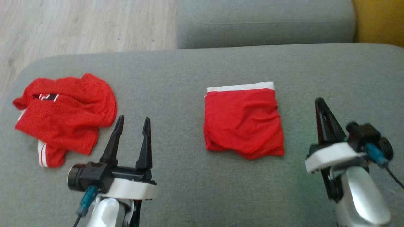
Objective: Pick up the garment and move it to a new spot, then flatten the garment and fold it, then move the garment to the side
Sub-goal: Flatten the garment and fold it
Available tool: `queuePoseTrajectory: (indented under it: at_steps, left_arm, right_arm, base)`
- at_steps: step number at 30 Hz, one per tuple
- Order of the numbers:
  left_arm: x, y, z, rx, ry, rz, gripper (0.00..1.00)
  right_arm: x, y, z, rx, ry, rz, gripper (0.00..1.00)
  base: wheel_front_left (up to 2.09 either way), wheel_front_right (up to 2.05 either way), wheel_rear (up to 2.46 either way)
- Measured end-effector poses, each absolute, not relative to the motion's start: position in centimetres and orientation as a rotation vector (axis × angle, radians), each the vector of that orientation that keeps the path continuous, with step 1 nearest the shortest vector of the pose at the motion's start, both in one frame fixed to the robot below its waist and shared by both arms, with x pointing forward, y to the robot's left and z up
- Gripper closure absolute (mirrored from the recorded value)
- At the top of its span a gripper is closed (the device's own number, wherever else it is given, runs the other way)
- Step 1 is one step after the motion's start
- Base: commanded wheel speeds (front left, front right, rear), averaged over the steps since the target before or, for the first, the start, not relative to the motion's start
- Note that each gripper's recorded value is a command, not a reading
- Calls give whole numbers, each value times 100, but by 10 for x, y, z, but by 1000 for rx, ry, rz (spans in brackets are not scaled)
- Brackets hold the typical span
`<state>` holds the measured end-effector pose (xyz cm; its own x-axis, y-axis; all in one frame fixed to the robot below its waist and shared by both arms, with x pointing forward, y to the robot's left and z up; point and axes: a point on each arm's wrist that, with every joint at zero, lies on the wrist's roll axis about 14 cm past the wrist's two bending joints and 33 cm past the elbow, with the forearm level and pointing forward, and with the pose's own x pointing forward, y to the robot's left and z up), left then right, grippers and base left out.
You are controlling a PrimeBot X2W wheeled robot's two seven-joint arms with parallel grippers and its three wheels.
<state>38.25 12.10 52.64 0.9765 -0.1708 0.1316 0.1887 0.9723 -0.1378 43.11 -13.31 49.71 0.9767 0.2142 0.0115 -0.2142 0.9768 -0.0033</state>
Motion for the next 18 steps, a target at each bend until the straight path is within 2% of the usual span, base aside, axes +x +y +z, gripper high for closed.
queuePoseTrajectory:
  at_steps: [1,2,3,9,18]
  left_arm:
    - [382,120,528,-151,-123,-185,0]
    - [381,119,528,-152,-124,-187,0]
    - [380,118,527,-153,-122,-189,0]
    - [369,116,513,-161,-80,-198,0]
    - [369,115,515,-161,-86,-200,0]
  right_arm:
    - [426,-139,498,-1,-16,195,96]
    - [420,-146,498,-2,-20,175,44]
    - [414,-152,496,-5,-18,158,0]
    - [377,-178,477,22,24,70,0]
    - [374,-172,481,39,10,83,0]
  base:
    - [0,0,0]
    - [0,0,0]
    - [0,0,0]
    - [0,0,0]
    - [0,0,0]
